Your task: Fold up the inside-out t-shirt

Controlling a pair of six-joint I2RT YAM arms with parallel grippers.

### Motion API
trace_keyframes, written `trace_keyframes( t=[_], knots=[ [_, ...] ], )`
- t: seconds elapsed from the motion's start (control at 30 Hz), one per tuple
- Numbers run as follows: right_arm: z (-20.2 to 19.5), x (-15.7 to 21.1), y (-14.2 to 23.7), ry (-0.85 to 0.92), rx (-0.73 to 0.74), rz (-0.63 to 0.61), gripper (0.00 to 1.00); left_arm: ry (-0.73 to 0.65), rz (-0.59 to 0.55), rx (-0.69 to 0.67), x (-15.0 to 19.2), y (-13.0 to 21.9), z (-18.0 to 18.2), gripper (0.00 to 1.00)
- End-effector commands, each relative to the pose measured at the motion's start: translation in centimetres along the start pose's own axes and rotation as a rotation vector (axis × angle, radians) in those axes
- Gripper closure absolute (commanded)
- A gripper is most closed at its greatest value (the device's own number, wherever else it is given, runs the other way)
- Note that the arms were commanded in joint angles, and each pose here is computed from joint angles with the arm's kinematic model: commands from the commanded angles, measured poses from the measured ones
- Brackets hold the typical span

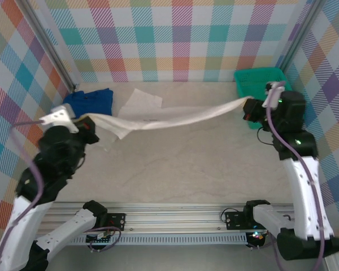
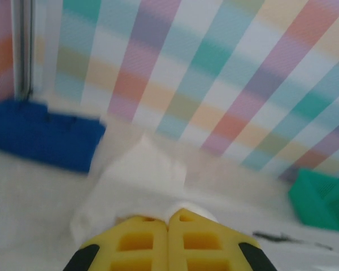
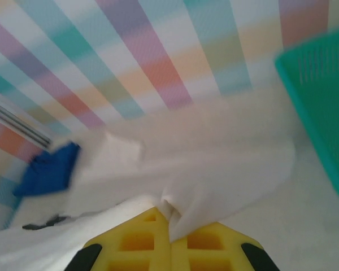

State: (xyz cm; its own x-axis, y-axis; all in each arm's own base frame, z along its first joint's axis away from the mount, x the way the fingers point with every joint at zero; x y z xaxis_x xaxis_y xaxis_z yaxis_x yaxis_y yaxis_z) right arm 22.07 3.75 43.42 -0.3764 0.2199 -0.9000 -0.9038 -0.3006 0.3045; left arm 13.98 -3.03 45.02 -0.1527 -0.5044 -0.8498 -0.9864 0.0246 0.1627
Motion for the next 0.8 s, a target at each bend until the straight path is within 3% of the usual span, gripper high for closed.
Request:
trace_keyframes(
  t=[0.0, 0.2, 0.3, 0.4, 0.53, 0.6, 0.7, 0.77],
  knots=[
    [2.4, -2.8, 7.7, 0.083, -0.008, -0.16, 1.0, -0.069, -0.157, 0.074, -4.8, 4.8, -0.1, 1.0],
    [5.3, -5.3, 18.2, 0.146, -0.019, -0.397, 1.0, -0.079, -0.309, 0.204, -10.9, 10.7, -1.3, 1.0],
    [6.1, -6.1, 20.7, 0.159, -0.036, -0.459, 1.0, -0.117, -0.366, 0.163, -13.3, 10.8, -2.3, 1.0],
    [6.2, -6.9, 20.6, 0.168, -0.023, -0.467, 1.0, -0.166, -0.421, 0.07, -15.3, 9.3, -3.7, 1.0],
    [5.4, -8.2, 16.9, 0.172, 0.008, -0.424, 1.0, -0.273, -0.39, -0.021, -16.1, 3.9, -7.3, 1.0],
    [4.6, -9.0, 13.2, 0.169, 0.033, -0.386, 1.0, -0.344, -0.355, -0.068, -15.6, -0.5, -9.4, 1.0],
    [2.5, -9.3, 5.4, 0.165, 0.075, -0.302, 1.0, -0.373, -0.235, -0.127, -13.6, -9.8, -10.1, 1.0],
    [0.5, -8.9, -1.3, 0.159, 0.116, -0.24, 1.0, -0.35, -0.124, -0.173, -11.6, -17.1, -8.3, 1.0]
  ],
)
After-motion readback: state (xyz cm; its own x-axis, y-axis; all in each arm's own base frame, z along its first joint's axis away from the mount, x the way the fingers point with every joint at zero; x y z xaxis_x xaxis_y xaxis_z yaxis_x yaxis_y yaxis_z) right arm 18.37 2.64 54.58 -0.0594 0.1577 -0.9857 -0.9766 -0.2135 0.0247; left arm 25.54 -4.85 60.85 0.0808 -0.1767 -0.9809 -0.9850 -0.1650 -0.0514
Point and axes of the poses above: each hand's point on the last joint's axis, 136 mm out from that joint toward the fingers, its own y axis back along the fingers, its own z axis along the line the jaws close on, x = y × z, the point moved 8 cm from there along y, back along the fingers, and after that the axes turned 6 degrees about y, right-handed, at the moved point
